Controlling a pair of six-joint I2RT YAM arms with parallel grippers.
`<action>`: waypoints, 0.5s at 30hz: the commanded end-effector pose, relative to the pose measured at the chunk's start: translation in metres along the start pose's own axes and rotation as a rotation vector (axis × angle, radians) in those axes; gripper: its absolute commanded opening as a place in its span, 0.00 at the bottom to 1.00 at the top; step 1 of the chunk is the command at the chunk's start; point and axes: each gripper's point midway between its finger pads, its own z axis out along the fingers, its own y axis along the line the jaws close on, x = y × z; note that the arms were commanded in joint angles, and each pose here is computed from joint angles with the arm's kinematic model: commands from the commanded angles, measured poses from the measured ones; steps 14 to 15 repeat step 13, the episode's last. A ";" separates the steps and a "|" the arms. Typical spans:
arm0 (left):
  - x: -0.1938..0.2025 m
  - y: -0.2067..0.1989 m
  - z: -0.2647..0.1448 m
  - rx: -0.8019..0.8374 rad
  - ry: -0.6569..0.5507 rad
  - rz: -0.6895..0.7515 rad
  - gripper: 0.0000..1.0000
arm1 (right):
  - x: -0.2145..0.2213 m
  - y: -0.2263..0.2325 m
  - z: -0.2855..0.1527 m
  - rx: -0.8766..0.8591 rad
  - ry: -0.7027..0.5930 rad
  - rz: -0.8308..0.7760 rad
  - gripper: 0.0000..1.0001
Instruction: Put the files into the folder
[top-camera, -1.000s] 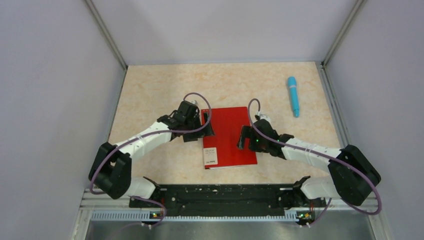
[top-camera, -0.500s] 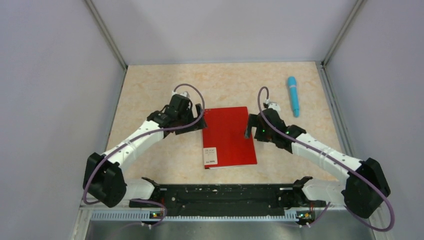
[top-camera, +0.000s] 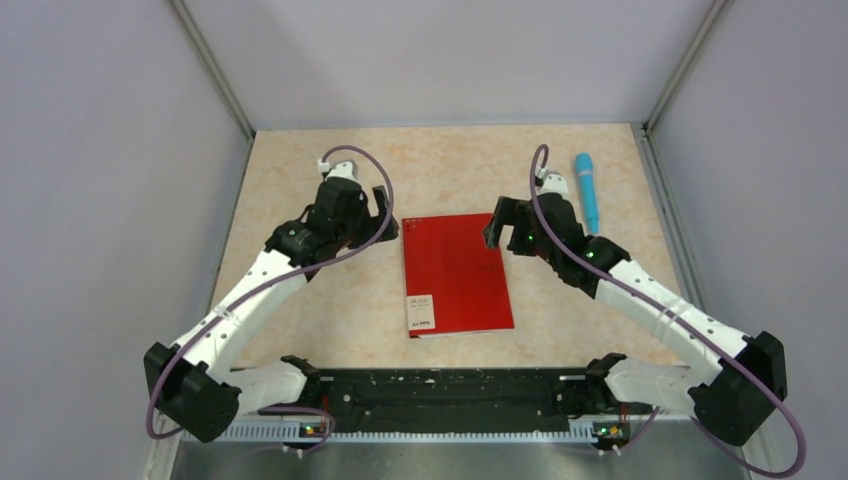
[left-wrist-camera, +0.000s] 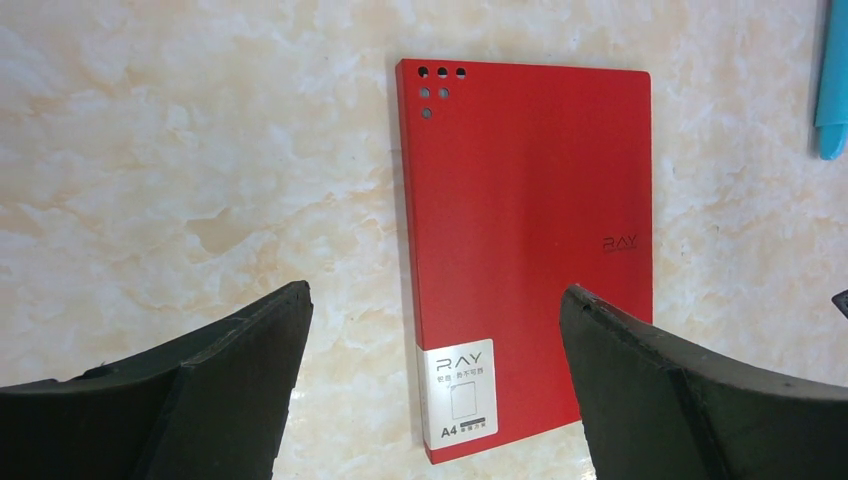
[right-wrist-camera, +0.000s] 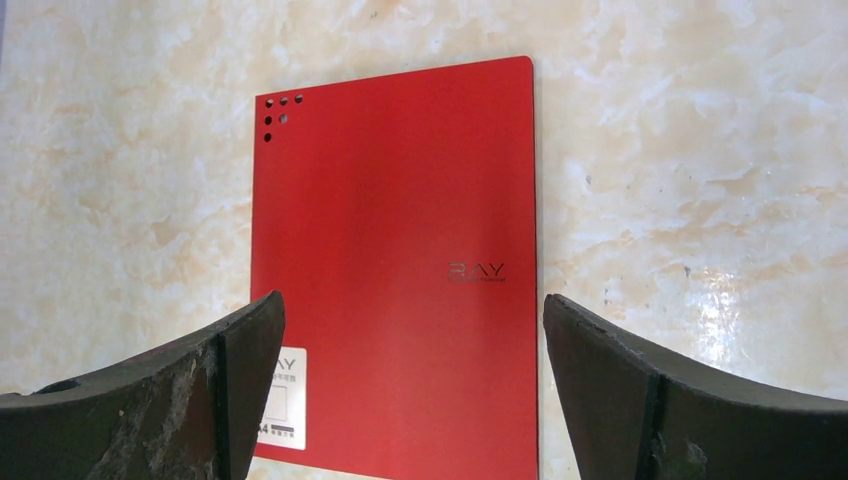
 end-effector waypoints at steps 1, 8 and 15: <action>-0.021 0.002 -0.016 -0.008 -0.075 0.012 0.98 | -0.030 0.017 -0.002 -0.051 -0.075 0.014 0.99; -0.022 0.006 -0.024 -0.009 -0.101 0.016 0.98 | -0.033 0.024 0.004 -0.058 -0.064 0.025 0.99; -0.021 0.008 -0.025 -0.017 -0.102 0.026 0.98 | -0.039 0.028 0.002 -0.065 -0.076 0.037 0.99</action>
